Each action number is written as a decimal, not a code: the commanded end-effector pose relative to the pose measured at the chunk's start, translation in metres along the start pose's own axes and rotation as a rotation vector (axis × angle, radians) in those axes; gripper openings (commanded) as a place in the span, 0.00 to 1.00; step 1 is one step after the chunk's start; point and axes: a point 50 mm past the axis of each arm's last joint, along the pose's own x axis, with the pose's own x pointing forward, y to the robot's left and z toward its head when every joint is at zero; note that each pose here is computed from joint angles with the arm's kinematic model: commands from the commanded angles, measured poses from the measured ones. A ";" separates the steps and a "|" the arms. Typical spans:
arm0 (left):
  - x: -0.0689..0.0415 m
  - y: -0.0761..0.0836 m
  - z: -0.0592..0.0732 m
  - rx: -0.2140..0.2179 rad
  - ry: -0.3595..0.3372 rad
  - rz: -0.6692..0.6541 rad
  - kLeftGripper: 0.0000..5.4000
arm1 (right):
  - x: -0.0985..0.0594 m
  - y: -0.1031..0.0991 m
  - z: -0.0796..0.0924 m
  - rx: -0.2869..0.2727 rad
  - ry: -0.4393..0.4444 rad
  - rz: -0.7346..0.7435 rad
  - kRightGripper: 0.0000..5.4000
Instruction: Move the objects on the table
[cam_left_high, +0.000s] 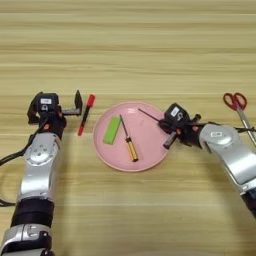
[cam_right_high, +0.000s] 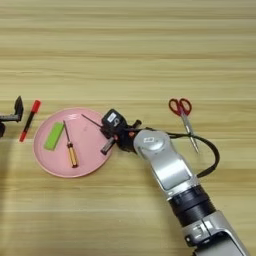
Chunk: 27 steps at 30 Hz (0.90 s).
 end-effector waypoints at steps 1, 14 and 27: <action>0.000 0.000 -0.001 0.002 0.009 0.008 1.00 | -0.007 -0.015 0.011 0.012 -0.043 -0.060 0.01; 0.000 0.000 -0.001 0.002 0.008 0.010 1.00 | -0.029 -0.050 0.001 0.059 -0.044 -0.236 0.01; 0.000 0.001 -0.001 0.004 0.005 0.015 1.00 | -0.041 -0.059 -0.032 0.103 0.042 -0.306 0.01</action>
